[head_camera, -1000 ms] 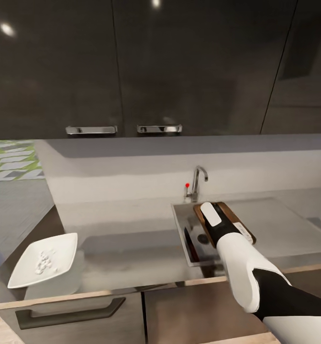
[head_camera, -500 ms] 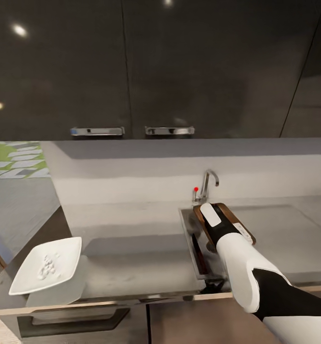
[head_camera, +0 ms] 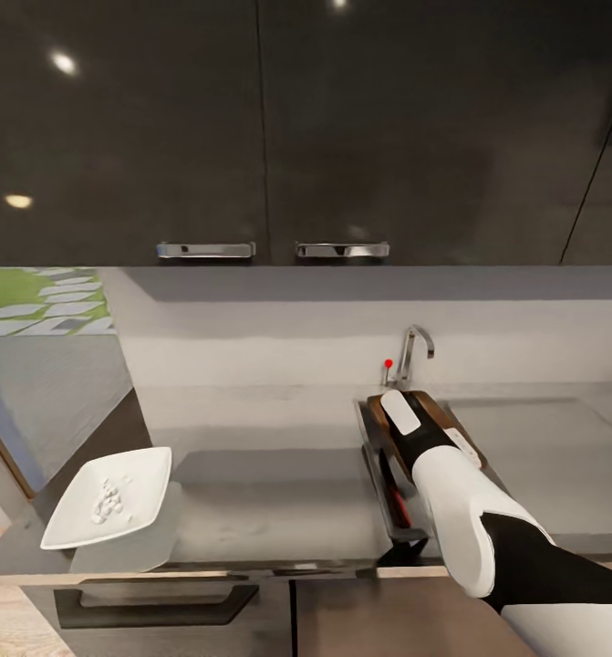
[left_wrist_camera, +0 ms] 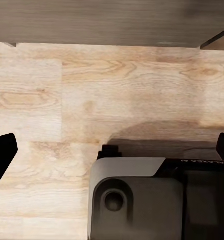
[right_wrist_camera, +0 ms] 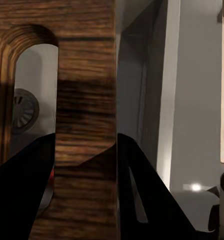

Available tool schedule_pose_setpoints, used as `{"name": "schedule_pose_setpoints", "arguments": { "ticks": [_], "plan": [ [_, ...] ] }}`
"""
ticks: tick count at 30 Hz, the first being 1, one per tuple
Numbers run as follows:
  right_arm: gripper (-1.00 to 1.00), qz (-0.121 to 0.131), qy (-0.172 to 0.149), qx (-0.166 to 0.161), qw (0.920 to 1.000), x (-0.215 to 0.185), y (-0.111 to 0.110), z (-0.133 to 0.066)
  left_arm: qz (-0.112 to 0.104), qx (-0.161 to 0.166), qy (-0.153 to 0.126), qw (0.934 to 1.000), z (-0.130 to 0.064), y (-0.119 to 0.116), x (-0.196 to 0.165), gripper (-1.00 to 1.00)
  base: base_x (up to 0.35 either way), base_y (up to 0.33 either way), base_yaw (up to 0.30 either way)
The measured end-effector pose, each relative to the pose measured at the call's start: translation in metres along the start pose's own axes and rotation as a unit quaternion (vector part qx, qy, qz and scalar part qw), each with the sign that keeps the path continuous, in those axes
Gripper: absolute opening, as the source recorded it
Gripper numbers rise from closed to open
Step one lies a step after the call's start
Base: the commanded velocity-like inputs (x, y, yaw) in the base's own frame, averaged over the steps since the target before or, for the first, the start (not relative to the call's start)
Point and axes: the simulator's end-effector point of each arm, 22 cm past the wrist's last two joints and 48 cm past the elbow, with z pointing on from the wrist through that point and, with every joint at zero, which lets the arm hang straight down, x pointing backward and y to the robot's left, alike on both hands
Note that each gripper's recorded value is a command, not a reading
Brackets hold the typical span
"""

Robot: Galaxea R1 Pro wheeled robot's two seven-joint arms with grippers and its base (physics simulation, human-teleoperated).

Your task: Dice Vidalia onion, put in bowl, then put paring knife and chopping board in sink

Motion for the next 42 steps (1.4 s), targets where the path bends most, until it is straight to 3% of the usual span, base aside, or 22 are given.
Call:
{"name": "schedule_pose_setpoints", "arguments": {
  "ticks": [15,21,42],
  "plan": [
    [-1.00,-0.023,0.008,0.017,0.9996,0.017,-0.009,0.012,0.000,0.000,0.002,1.0000,0.000,0.000,0.002,1.00,0.103,-0.076,0.013],
    [-1.00,-0.052,0.029,-0.007,0.9982,0.044,-0.004,0.025,0.000,-0.001,0.002,1.0000,0.001,0.001,0.002,1.00,0.000,0.000,0.000],
    [-1.00,-0.029,0.030,-0.025,0.9988,0.039,0.001,0.038,0.000,-0.001,0.002,1.0000,0.000,0.001,0.002,1.00,0.044,-0.067,0.000]
  ]
}}
